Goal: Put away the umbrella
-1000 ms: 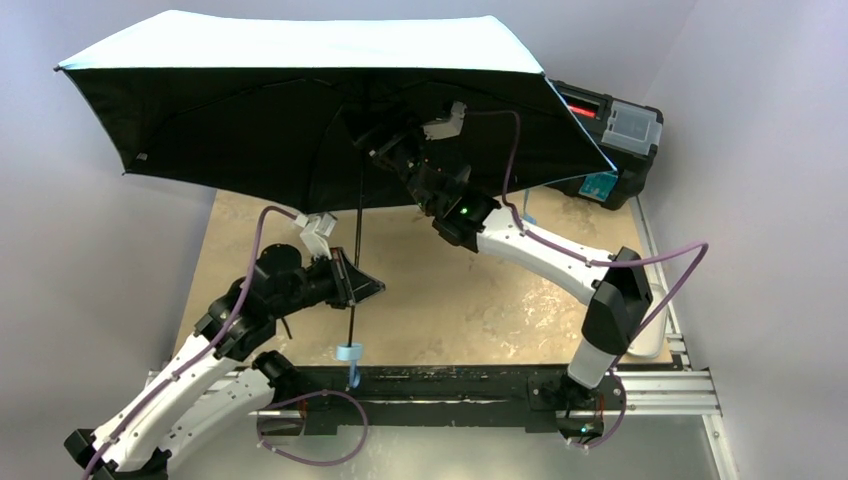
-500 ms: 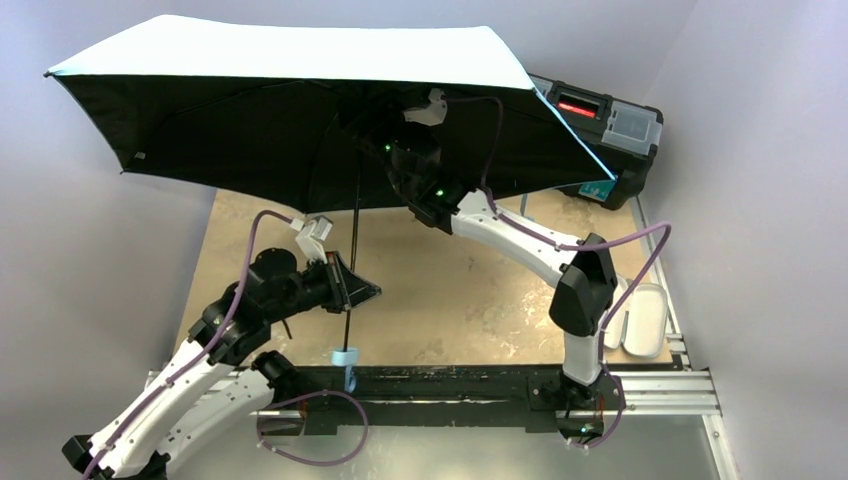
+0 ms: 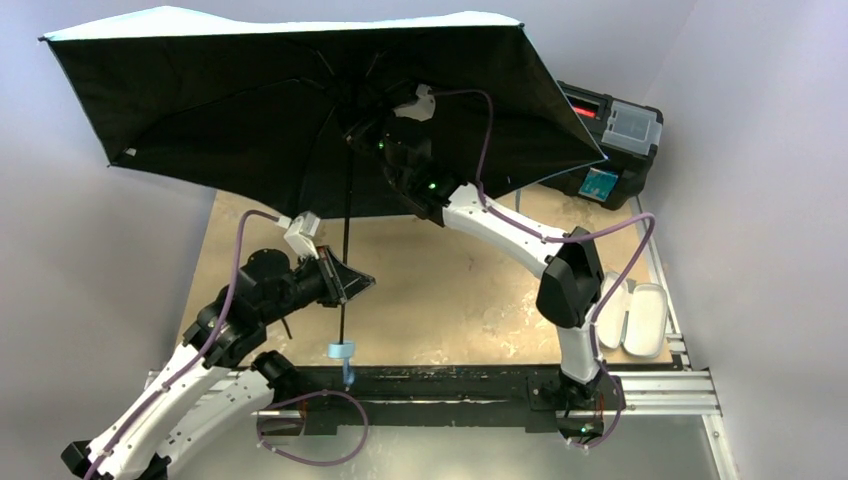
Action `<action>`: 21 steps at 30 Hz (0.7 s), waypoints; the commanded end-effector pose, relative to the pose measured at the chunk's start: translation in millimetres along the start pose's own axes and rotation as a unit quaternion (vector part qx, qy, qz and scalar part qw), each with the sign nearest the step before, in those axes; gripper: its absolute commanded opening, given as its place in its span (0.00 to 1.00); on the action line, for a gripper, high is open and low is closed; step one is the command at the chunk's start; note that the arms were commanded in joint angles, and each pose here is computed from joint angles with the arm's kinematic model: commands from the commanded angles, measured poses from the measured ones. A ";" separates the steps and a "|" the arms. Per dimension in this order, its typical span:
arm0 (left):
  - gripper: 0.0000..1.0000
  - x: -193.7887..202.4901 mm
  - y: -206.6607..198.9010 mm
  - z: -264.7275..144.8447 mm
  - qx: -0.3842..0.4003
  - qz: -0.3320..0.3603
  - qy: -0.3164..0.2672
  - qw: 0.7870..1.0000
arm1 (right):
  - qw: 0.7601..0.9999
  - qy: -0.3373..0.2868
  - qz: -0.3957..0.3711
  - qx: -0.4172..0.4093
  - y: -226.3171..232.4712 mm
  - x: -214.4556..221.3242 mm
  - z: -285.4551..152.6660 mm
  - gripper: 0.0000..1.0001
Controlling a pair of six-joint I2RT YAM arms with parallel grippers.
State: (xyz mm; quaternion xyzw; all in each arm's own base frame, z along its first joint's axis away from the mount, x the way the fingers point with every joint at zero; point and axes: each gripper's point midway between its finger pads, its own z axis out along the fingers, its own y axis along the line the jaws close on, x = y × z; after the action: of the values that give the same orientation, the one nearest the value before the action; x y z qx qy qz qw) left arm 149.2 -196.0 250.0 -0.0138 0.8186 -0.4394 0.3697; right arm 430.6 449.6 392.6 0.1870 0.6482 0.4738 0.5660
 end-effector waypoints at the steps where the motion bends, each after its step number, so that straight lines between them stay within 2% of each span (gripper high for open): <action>1: 0.00 20.5 3.4 -8.1 0.003 0.001 0.040 0.999 | 0.997 -0.063 0.019 -0.032 13.0 -70.3 17.6 0.00; 3: 0.00 21.3 5.1 -7.1 0.000 0.001 0.041 0.999 | 0.998 -0.055 0.012 -0.037 15.2 -70.3 16.4 0.00; 4: 0.00 21.6 5.6 -6.6 0.000 0.001 0.041 0.999 | 0.998 -0.049 0.008 -0.042 17.0 -69.8 15.7 0.09; 6: 0.00 21.5 6.0 -5.8 -0.002 0.001 0.041 0.999 | 0.998 -0.035 0.004 -0.054 21.1 -66.9 13.0 0.69; 7: 0.00 21.3 6.3 -5.7 -0.003 0.002 0.042 0.999 | 0.998 -0.028 0.004 -0.058 23.3 -66.2 10.4 0.86; 8: 0.00 20.5 6.1 -5.7 -0.004 0.003 0.041 0.999 | 0.998 -0.017 0.003 -0.064 24.2 -62.5 7.3 0.95; 10: 0.00 17.9 4.8 -6.8 -0.006 0.006 0.039 0.999 | 0.997 -0.003 0.000 -0.076 25.1 -58.8 -2.8 0.99; 18: 0.00 10.6 2.3 -10.2 -0.015 0.017 0.034 0.999 | 0.978 0.102 0.001 -0.182 36.8 -35.1 -58.7 0.99; 21: 0.00 6.5 1.6 -10.4 -0.017 0.019 0.025 0.999 | 0.974 0.117 -0.006 -0.195 37.3 -36.0 -81.9 0.99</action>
State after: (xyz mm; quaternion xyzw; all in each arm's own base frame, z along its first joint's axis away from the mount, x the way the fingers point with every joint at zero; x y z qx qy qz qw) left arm 138.1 -189.9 229.6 -0.0041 0.8463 -0.4107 0.3393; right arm 401.0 418.7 381.4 0.0711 0.6609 0.5469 0.5090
